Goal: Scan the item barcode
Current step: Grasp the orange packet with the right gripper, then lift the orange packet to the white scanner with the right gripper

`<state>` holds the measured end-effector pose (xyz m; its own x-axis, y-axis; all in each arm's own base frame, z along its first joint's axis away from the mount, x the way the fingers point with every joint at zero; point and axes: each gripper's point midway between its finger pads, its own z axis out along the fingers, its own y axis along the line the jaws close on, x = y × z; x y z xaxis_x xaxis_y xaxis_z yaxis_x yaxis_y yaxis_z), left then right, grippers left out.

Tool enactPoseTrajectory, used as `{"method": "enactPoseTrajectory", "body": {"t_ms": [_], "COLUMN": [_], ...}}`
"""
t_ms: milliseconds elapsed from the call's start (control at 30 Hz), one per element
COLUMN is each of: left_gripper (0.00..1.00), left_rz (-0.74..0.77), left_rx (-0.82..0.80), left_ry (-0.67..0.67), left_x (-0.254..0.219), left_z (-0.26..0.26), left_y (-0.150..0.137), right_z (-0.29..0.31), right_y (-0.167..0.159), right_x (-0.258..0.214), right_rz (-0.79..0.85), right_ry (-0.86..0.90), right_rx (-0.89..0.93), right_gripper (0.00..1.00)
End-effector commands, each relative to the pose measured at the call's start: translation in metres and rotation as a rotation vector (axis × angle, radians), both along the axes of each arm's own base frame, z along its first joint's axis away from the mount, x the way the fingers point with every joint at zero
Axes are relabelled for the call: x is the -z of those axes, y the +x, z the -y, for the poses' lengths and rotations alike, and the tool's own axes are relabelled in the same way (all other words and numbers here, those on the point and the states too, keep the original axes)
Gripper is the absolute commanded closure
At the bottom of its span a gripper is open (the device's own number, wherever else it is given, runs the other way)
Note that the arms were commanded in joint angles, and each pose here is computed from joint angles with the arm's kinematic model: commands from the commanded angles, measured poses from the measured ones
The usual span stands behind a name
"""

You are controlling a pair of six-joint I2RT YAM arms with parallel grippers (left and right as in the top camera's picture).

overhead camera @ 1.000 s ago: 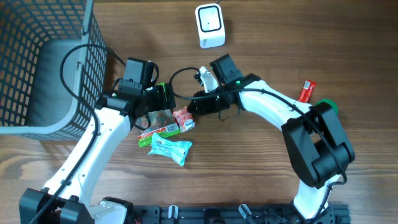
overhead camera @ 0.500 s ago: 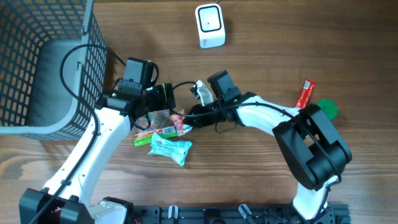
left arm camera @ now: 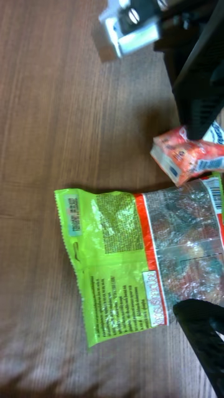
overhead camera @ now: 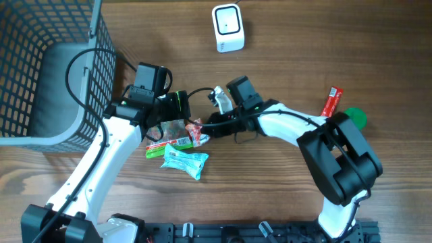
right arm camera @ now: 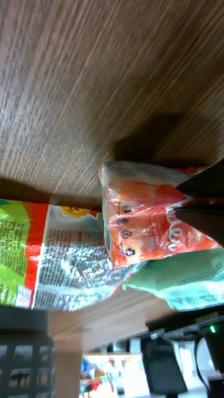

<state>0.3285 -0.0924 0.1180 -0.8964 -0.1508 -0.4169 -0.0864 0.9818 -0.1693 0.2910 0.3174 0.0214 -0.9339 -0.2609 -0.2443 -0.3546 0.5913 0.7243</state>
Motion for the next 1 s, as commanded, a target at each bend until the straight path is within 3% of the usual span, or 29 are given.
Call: {"method": "enactPoseTrajectory", "body": {"t_ms": [0,67,100,167,200,233,267,333,433,567,800,967], "left_gripper": [0.00,0.06,0.22,0.30,0.41,0.69,0.80,0.88,0.92,0.92,0.94,0.90], "left_rz": [-0.037,0.000,0.015,0.043,0.059,0.091,0.119,0.179,0.248,0.269,0.294,0.344], "left_rx": [0.022,0.014,0.041,0.044,0.042,-0.016,-0.050,-0.051,0.047,-0.042,-0.046,0.079], "left_ry": [-0.004,0.037,0.055,0.092,0.106,0.143,0.153,0.180,0.276,0.370,0.330,0.225], "left_x": [0.004,-0.008,-0.020,-0.047,-0.058,-0.078,-0.091,-0.106,-0.116,-0.124,-0.127,-0.131], "left_z": [0.002,-0.009,-0.012,-0.027,-0.033,-0.053,-0.066,-0.083,-0.097,-0.133,-0.136,-0.091], "left_y": [-0.008,0.000,0.003,0.010,0.012,0.019,0.025,0.038,0.053,0.057,0.061,0.068], "right_z": [0.011,0.011,0.011,0.012,0.012,0.013,0.013,0.013,0.017,0.017,0.020,0.052], "right_y": [0.000,-0.001,-0.002,-0.002,-0.002,-0.002,-0.002,-0.003,-0.001,-0.002,0.003,0.011], "right_x": [-0.009,-0.010,-0.010,-0.009,-0.009,-0.009,-0.009,-0.008,-0.003,-0.002,-0.009,-0.079], "right_rz": [-0.042,-0.035,-0.037,-0.029,-0.029,-0.032,-0.033,-0.038,-0.034,-0.037,-0.022,0.055], "right_ry": [0.102,0.112,0.111,0.109,0.108,0.107,0.106,0.102,0.066,0.066,0.074,0.252], "right_rx": [-0.035,-0.052,-0.052,-0.061,-0.060,-0.059,-0.059,-0.058,-0.041,-0.041,-0.029,-0.062], "right_gripper": [0.96,0.96,0.96,0.96,0.96,0.96,0.96,0.96,0.96,0.96,0.96,0.96]}}
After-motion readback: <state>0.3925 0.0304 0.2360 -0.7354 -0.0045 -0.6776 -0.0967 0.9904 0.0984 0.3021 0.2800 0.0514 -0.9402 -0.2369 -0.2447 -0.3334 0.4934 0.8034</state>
